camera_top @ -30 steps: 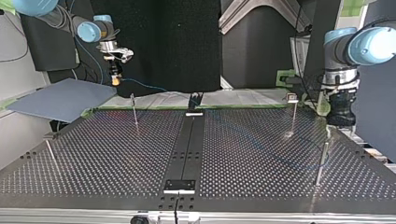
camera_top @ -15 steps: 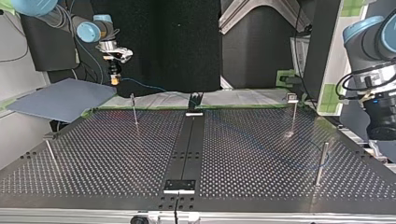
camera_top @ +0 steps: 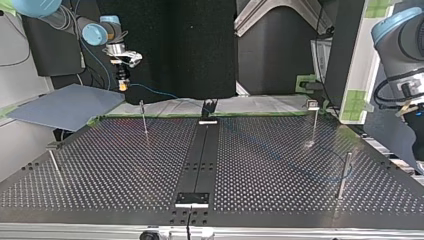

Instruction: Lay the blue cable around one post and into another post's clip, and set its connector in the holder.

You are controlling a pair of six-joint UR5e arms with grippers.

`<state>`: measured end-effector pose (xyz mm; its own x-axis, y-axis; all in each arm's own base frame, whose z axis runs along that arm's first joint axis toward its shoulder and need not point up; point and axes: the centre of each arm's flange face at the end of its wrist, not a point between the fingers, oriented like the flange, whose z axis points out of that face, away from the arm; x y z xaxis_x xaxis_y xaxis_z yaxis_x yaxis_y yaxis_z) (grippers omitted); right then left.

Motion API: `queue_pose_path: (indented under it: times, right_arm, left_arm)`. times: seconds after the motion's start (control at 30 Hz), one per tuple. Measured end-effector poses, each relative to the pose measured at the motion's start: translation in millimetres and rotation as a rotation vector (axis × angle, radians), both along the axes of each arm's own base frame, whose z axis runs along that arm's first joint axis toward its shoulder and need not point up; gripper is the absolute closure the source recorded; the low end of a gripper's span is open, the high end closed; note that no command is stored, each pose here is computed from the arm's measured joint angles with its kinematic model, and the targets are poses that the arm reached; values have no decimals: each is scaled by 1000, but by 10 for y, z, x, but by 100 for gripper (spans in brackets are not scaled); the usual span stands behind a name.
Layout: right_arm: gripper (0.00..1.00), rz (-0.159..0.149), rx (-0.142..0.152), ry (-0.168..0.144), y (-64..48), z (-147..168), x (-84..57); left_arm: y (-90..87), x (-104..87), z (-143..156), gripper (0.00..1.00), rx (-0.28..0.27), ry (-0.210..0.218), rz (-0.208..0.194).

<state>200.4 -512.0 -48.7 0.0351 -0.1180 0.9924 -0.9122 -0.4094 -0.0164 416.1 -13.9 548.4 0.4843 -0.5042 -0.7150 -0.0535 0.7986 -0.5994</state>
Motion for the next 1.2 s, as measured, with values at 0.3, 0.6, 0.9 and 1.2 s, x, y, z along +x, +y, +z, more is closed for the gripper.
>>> queue_pose_path:
  times: [0.3, 0.6, 0.9, 1.2]
  right_arm:
    - [100, 6, 2, -1, 12, -2, 23]
    - [100, 2, 11, 0, 22, -11, 21]
    - [100, 4, 15, 1, 30, -13, 34]
    - [100, 6, 15, 2, 35, -13, 43]
  left_arm:
    - [-256, 98, 135, 2, 42, 66, 2]
    - [-659, 99, 392, 2, 126, 124, -49]
    - [-945, 22, 630, 2, 200, 172, -59]
    - [-885, 48, 198, 2, 262, 358, -5]
